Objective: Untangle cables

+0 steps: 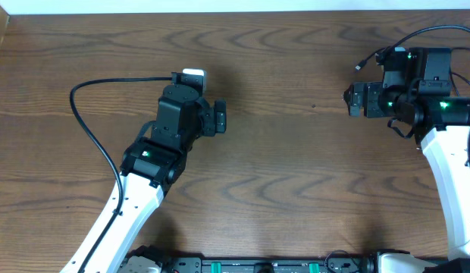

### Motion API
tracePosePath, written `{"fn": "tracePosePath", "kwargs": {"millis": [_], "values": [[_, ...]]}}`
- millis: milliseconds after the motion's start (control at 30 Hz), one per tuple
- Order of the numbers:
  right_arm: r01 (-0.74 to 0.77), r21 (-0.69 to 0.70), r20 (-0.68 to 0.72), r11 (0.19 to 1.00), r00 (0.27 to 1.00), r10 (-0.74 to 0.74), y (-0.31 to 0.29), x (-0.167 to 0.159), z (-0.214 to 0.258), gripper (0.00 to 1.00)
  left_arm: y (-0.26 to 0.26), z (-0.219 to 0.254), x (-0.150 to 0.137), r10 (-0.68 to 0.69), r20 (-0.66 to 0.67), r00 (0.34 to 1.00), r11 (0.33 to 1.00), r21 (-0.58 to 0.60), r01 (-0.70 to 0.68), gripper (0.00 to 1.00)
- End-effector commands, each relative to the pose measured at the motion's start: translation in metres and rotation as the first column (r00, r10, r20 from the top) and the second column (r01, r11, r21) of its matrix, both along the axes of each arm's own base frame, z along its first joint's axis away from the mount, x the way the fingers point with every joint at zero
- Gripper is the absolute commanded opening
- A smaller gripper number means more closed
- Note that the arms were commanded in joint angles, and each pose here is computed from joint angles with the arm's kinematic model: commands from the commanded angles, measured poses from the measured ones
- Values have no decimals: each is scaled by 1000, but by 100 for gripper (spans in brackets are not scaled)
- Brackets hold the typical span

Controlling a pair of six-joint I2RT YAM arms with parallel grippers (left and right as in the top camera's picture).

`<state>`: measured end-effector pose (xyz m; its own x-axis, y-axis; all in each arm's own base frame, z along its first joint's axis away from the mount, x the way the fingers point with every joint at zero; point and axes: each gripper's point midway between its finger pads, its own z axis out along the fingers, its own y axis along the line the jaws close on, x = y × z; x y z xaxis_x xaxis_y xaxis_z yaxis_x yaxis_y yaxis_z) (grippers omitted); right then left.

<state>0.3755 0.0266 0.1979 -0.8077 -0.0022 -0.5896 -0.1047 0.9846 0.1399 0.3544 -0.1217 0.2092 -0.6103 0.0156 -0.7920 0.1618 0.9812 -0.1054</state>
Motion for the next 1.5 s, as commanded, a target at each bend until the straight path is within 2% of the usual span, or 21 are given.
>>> {"fn": "tracePosePath", "kwargs": {"millis": [0,167,467,633,767,900,1067,1200,1467], "values": [[-13,-10,9,1000,1000,13,2,-1,3,99,5,4,-2,5,16,1000,1000,18,-5,92],[-13,-10,9,1000,1000,13,2,-1,3,99,9,11,-10,6,38,999,1000,8,-6,92],[-13,-10,9,1000,1000,13,2,-1,3,99,19,-3,-40,1,45,999,1000,3,-2,92],[-13,-10,9,1000,1000,13,2,-1,3,99,26,1,-56,5,130,991,1000,-31,-1,92],[-13,-10,9,1000,1000,13,2,-1,3,99,29,20,-65,14,298,955,996,-90,13,92],[-13,-10,9,1000,1000,13,2,-1,3,99,35,27,-79,16,459,888,992,-122,45,92],[-13,-10,9,1000,1000,13,2,-1,3,99,42,28,-89,31,569,822,984,-164,77,92],[-13,-10,9,1000,1000,13,2,-1,3,99,59,29,-96,85,638,766,982,-182,42,92],[-13,-10,9,1000,1000,13,2,-1,3,99,77,18,-109,114,695,710,982,-187,26,92]]}}
